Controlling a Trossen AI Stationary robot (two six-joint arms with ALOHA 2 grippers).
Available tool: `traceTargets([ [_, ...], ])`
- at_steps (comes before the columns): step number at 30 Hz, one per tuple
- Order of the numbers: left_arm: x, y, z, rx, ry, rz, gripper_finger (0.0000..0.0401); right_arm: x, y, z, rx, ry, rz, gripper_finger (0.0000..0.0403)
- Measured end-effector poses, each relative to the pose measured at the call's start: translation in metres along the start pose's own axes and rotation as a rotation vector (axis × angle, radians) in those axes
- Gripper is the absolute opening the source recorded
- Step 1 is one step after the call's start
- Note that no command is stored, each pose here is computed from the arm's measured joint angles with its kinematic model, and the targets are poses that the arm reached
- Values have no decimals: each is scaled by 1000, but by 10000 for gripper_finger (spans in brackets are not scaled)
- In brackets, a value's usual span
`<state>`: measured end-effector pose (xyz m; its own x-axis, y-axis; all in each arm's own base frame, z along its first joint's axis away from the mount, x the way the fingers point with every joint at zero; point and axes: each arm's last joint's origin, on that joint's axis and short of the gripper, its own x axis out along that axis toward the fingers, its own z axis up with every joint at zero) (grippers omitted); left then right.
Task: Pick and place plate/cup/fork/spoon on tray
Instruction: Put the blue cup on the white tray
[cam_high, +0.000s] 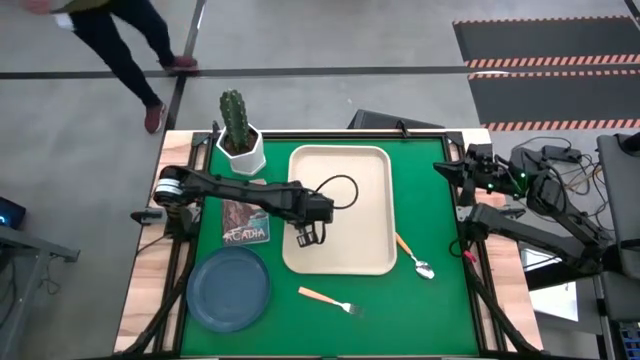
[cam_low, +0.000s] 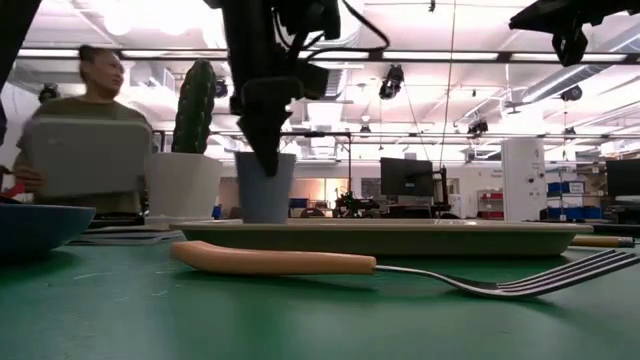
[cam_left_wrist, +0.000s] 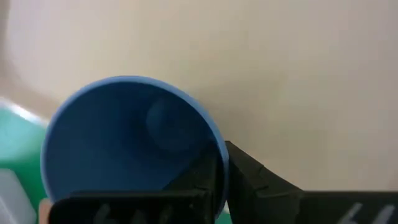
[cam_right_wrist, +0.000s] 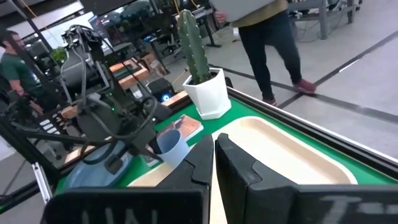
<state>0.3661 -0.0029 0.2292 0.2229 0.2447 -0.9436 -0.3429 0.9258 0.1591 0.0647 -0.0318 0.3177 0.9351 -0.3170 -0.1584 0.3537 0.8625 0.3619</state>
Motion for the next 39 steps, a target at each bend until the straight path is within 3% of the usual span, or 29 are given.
traceTargets([
  [5, 1, 5, 16, 76, -129, 25, 0, 0, 0, 0, 0, -1, -1, 9],
  [9, 4, 31, 30, 92, -183, 68, 0, 0, 0, 0, -1, -1, -2, 9],
  [16, 18, 102, 39, -57, -133, 69, 0, 0, 0, 0, -1, 0, -2, 9],
  [20, 18, 126, 41, -118, -137, 62, 0, 0, 0, 0, -1, 0, -2, 9],
  [28, 18, 144, 42, -163, -138, 53, 0, 0, 0, 0, -4, 1, -3, 9],
  [39, 19, 146, 42, -193, -137, 43, 0, 0, 0, -1, -2, 8, -5, 9],
])
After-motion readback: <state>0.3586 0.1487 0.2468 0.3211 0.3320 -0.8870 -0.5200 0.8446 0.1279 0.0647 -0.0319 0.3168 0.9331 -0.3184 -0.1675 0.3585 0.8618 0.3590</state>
